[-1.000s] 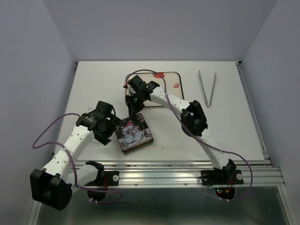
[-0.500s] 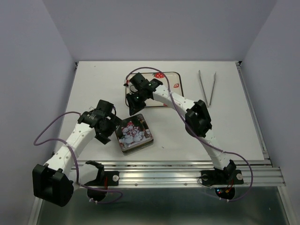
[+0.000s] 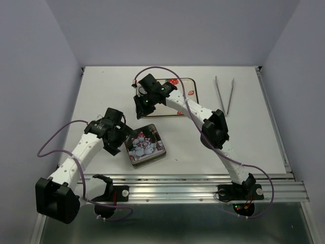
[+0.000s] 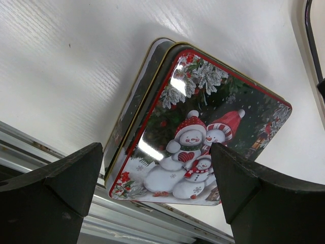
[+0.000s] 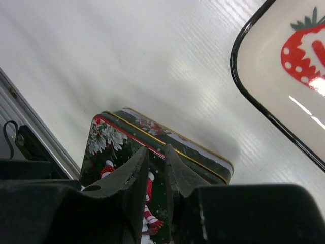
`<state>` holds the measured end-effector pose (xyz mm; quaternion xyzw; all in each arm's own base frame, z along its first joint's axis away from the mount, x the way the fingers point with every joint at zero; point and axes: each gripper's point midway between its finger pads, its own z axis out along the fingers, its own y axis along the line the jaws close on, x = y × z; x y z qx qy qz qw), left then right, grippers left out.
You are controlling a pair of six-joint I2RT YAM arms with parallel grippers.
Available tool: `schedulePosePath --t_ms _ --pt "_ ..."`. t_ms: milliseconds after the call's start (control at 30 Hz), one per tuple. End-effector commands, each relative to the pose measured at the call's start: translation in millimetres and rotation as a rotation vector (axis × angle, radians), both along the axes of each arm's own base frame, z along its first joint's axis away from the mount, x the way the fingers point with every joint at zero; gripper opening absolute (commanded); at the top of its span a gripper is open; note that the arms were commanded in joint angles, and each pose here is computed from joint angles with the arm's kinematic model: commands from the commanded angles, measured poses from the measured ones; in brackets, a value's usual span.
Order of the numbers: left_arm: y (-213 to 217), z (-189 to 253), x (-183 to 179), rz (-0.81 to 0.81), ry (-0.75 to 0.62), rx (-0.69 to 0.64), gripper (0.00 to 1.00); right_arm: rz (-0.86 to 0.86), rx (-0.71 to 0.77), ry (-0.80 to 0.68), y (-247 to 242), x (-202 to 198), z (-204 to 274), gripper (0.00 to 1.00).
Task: Pack the cookies
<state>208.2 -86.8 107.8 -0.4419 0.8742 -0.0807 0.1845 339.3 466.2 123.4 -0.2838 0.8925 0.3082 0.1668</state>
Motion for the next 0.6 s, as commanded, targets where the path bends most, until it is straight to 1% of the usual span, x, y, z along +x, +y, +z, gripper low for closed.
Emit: schedulePosePath --t_ms 0,200,300,400,433,500,567 --pt "4 6 1 -0.007 -0.022 0.01 0.99 -0.024 0.102 -0.115 13 10 47 0.25" --pt "3 6 1 -0.01 -0.024 0.006 0.99 -0.033 0.032 -0.084 11 13 10 0.25" --pt "4 5 0 -0.008 -0.021 0.008 0.99 -0.026 0.027 -0.076 11 13 4 0.25" --pt "3 4 0 -0.007 -0.018 0.003 0.99 -0.009 0.022 -0.037 10 4 -4 0.24" --pt "4 4 1 -0.007 -0.02 0.005 0.99 0.004 0.035 -0.024 10 0 1 0.24" --pt "5 4 2 -0.005 -0.022 0.011 0.99 0.031 0.018 0.028 7 -18 -12 0.22" --pt "5 4 3 -0.005 -0.023 0.014 0.99 0.049 0.003 0.028 4 -27 -13 0.22"
